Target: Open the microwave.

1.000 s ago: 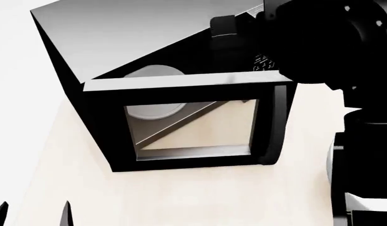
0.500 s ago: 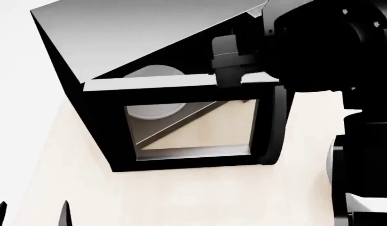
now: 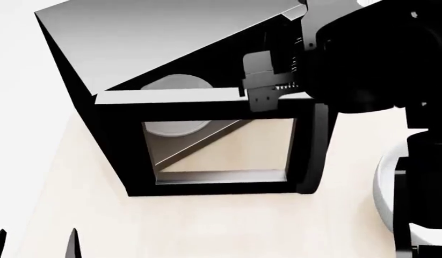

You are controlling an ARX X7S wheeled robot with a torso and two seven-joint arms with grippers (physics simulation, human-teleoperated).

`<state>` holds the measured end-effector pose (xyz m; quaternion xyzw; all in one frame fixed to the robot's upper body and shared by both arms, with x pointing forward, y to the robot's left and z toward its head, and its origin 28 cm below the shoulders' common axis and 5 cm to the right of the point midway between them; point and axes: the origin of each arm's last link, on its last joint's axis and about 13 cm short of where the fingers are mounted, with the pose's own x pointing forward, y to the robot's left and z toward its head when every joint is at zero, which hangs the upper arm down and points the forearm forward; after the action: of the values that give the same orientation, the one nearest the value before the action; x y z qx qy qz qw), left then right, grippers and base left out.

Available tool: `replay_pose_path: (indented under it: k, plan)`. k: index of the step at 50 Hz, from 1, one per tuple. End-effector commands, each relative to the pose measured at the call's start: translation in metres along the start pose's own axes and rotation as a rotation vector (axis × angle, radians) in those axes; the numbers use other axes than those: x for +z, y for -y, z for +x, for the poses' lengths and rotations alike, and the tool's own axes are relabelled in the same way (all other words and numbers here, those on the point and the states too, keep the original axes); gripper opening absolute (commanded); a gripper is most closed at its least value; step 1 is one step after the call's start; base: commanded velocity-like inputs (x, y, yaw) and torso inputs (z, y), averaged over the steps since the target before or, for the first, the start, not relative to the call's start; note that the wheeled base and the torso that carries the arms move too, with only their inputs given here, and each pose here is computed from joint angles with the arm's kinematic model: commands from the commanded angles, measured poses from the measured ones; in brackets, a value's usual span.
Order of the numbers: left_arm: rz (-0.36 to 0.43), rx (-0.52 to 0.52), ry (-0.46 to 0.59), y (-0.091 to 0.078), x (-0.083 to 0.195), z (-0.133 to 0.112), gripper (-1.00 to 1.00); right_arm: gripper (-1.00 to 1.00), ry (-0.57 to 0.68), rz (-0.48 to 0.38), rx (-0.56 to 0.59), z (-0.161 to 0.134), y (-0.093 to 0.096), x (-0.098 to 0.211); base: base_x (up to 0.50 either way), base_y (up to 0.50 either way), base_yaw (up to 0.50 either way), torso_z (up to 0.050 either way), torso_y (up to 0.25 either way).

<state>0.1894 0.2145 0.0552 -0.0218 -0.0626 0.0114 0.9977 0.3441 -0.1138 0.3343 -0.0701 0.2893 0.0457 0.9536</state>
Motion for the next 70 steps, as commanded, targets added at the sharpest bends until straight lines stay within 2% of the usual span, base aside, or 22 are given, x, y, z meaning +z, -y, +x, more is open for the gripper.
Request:
replay_pose_path:
  k: [1, 17, 70]
  plan:
    - [-0.001, 0.0, 0.002, 0.0, 0.0, 0.0, 1.0, 1.0, -0.048, -0.022, 0.014, 0.0, -0.001, -0.006, 0.0, 0.0, 0.0, 0.0, 0.0]
    - [-0.004, 0.001, 0.002, -0.001, 0.001, 0.0, 1.0, 1.0, -0.069, -0.042, 0.024, -0.01, -0.005, -0.007, 0.0, 0.0, 0.0, 0.0, 0.0]
    - [-0.002, 0.001, 0.006, 0.0, 0.004, -0.001, 1.0, 1.0, -0.116, -0.111, 0.108, -0.036, -0.004, -0.042, 0.0, 0.0, 0.0, 0.0, -0.001]
